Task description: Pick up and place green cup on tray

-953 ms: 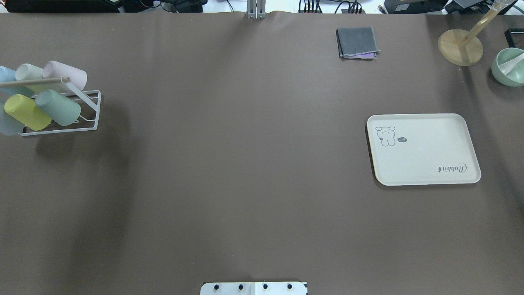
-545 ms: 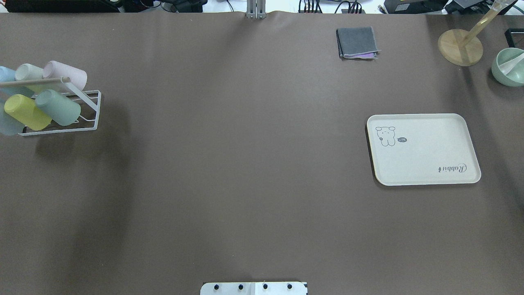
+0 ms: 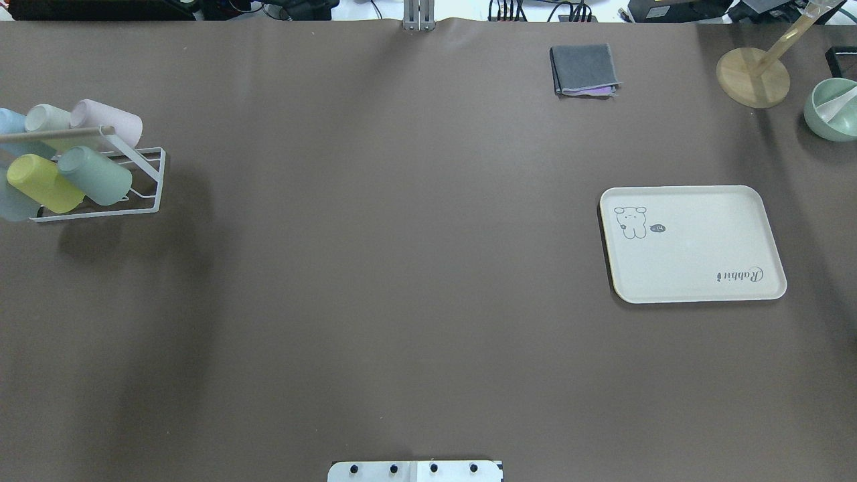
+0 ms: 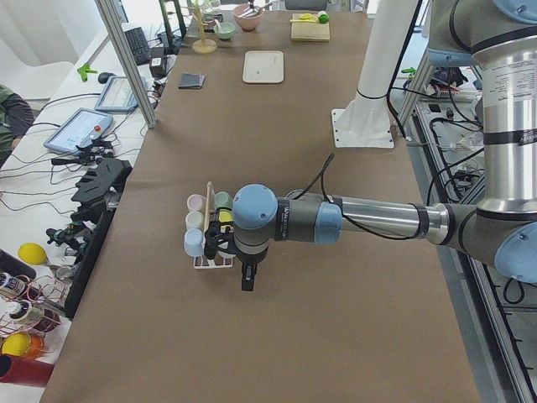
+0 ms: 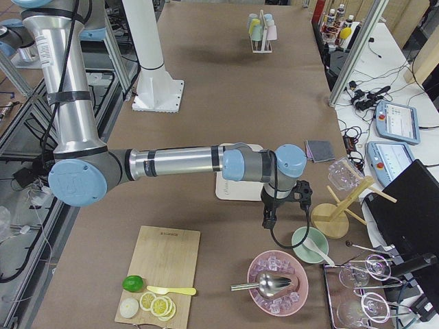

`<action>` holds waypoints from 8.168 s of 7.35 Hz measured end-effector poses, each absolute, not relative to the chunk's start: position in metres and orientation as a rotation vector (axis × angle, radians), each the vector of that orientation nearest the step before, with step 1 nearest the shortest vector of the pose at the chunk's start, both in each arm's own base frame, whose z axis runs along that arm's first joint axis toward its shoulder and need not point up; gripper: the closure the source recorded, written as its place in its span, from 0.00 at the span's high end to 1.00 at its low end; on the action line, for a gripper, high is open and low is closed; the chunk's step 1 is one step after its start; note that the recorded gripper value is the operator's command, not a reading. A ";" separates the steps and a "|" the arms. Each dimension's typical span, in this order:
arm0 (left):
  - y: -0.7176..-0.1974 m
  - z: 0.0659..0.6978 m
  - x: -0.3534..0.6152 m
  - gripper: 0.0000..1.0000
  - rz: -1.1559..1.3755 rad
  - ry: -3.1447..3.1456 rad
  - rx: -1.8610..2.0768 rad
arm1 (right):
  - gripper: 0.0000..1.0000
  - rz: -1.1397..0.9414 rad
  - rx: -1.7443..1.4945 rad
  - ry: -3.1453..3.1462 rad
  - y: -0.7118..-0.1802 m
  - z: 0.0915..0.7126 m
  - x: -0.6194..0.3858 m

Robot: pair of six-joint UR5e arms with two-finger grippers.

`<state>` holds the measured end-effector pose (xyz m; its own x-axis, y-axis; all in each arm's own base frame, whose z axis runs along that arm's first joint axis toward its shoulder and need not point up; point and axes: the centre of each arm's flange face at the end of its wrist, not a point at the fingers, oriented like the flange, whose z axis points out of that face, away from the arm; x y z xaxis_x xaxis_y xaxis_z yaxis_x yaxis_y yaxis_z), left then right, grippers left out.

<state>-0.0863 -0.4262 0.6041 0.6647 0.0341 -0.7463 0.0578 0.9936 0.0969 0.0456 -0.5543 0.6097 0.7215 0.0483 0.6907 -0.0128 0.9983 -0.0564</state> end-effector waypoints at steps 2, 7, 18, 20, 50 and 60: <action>-0.426 0.604 -0.086 0.99 -0.013 0.844 0.115 | 1.00 0.033 -0.047 -0.767 -0.554 0.609 0.045; -0.432 0.593 -0.075 0.99 0.028 0.843 0.131 | 1.00 0.029 -0.039 -0.775 -0.556 0.603 0.045; -0.470 0.520 -0.025 0.99 0.301 0.784 0.359 | 1.00 0.029 -0.036 -0.765 -0.549 0.604 0.048; -0.466 0.471 0.007 0.99 0.399 0.729 0.421 | 1.00 0.026 -0.029 -0.770 -0.549 0.599 0.047; -0.460 0.480 0.395 0.98 1.760 -0.891 0.182 | 0.72 0.006 -0.069 -0.840 -0.471 0.652 -0.177; -0.462 0.510 0.417 0.97 1.779 -0.923 0.164 | 0.00 -0.099 -0.053 -0.870 -0.467 0.657 -0.175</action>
